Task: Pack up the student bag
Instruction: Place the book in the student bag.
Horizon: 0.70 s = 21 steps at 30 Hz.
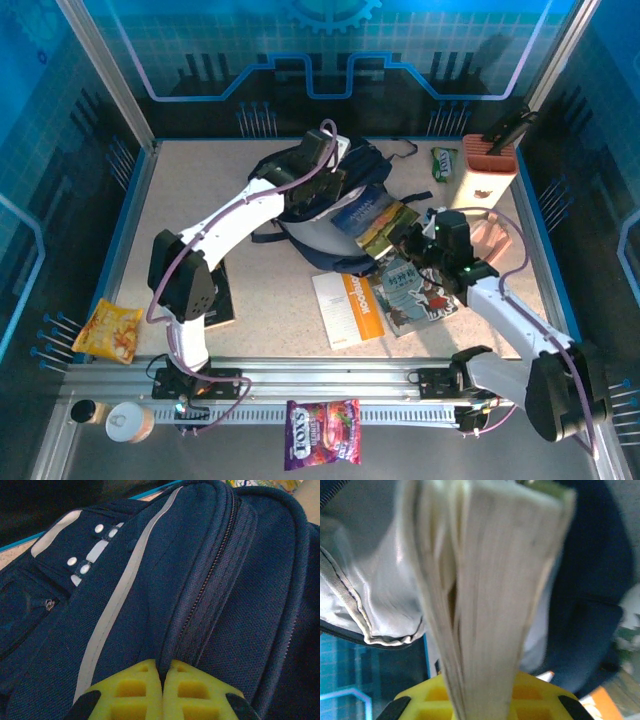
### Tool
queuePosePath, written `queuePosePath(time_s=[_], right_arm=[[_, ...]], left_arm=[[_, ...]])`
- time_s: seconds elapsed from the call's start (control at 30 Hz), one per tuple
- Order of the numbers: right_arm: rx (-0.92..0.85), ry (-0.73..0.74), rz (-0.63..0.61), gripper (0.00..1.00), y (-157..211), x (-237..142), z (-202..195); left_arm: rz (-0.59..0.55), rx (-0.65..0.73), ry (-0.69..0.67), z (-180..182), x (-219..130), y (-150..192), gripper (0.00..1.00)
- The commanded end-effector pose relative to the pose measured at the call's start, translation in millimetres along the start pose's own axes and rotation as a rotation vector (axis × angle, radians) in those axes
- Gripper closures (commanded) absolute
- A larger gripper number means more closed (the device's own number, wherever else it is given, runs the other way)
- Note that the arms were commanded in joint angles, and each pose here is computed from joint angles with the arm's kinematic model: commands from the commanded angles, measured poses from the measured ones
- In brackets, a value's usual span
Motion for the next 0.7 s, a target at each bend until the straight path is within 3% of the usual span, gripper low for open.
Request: queuePosePath(time_s=[0.0, 0.33, 0.67], right_arm=[[0.003, -0.231, 0.007, 0.96, -2, 6, 62], [0.011, -0.253, -0.034, 0.96, -9, 68, 91], [0.123, -0.114, -0.102, 0.97, -12, 125, 72]], left_arm=[[-0.233, -0.048, 0.016, 4, -46, -55, 1.0], [-0.246, -0.045, 0.03, 3, -52, -57, 1.0], [-0.255, -0.059, 0.028, 4, -56, -61, 1.0]])
Point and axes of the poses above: each hand's point on the last joint's axis, 136 mm out from that joint toward the fingers, its own x axis out along the fingers, its own z axis along the line the jaws close on, y = z × x, the point moved 3 cm from there along -x, back along the fingers, and after that the axes turned 12 degrees about x, right-handed, at the moved point
